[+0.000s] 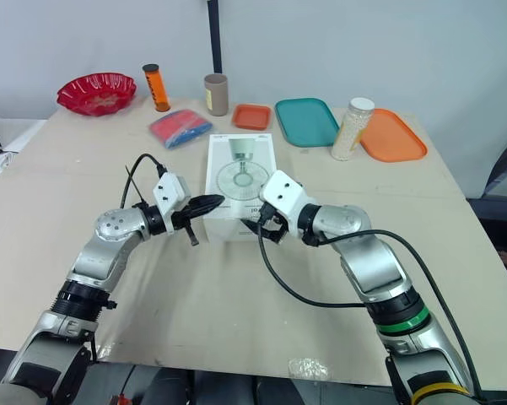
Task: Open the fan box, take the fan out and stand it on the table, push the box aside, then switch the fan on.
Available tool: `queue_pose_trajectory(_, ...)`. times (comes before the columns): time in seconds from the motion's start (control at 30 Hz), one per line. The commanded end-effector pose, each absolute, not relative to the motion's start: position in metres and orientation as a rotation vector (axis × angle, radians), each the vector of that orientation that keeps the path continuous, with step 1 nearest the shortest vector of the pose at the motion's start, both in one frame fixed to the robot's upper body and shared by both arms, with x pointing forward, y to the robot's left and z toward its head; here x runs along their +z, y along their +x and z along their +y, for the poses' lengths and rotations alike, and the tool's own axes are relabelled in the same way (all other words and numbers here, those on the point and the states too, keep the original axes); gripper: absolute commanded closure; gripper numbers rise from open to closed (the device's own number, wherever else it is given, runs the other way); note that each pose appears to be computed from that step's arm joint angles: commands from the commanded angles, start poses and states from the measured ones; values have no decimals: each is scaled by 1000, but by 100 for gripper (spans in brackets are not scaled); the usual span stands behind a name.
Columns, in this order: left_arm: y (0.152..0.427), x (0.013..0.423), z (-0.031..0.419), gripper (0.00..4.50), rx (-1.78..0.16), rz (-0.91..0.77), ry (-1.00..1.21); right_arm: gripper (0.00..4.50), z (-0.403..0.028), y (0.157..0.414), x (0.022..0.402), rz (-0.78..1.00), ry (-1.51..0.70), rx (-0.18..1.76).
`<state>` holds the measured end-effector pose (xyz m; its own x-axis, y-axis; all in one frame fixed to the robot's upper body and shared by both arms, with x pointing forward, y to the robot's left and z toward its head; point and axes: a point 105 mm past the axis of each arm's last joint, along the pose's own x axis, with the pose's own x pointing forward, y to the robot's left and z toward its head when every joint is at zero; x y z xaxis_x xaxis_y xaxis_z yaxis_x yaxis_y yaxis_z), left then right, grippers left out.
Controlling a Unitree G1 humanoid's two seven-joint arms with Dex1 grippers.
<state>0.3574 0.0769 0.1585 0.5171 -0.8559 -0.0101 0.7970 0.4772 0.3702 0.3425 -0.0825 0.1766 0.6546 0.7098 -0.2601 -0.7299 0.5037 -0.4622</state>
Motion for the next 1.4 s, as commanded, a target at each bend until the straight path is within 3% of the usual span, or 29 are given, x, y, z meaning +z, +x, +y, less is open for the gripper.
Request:
queue_pose_trajectory(0.03, 352, 150, 74, 447, -1048, -160, 366, 0, -87, 347, 203, -34, -543, 826)
queue_pose_trajectory(0.47, 352, 146, 72, 447, -1059, -158, 382, 0, -99, 354, 210, -23, -473, 772)
queue_pose_trajectory(0.63, 350, 148, 75, 447, -1069, -154, 379, 0, -106, 328, 215, -31, -351, 857)
queue_pose_trajectory(0.83, 353, 153, 80, 447, -1064, -155, 376, 0, -113, 290, 189, 39, -293, 954)
queue_pose_trajectory(1.4, 357, 159, 80, 447, -1056, -176, 386, 0, -117, 275, 132, 226, -394, 1007)
